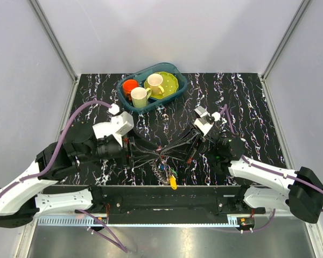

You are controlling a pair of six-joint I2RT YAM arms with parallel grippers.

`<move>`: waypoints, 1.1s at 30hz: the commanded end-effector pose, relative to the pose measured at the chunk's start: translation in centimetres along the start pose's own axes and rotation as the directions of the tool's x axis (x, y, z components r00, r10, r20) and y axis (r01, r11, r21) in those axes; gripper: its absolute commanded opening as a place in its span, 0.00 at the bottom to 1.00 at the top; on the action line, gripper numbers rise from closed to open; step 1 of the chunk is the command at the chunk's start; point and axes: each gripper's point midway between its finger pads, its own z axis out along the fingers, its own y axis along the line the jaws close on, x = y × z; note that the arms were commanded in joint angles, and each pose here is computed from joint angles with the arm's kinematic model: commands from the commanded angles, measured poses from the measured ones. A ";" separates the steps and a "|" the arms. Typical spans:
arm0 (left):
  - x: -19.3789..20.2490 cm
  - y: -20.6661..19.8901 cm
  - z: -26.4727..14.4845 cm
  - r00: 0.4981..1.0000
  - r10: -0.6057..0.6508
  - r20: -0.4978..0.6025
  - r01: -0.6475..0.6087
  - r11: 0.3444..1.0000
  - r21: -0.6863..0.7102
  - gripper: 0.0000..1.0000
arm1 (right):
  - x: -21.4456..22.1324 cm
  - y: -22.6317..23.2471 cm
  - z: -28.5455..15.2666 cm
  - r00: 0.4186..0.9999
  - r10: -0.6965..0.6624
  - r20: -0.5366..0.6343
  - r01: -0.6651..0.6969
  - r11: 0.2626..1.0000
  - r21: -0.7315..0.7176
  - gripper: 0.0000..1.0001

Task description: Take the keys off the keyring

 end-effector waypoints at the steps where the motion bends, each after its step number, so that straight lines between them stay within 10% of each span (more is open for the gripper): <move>1: -1.2 0.0 -0.8 0.998 0.001 0.057 0.000 1.000 -0.017 0.38 | -3.7 5.3 0.1 0.972 -0.176 0.156 0.202 0.964 -0.172 0.00; 33: 0.0 -0.3 0.5 0.998 -0.068 0.004 0.068 0.998 0.010 0.19 | -2.9 4.4 0.2 0.979 -0.161 0.129 0.181 0.970 -0.164 0.00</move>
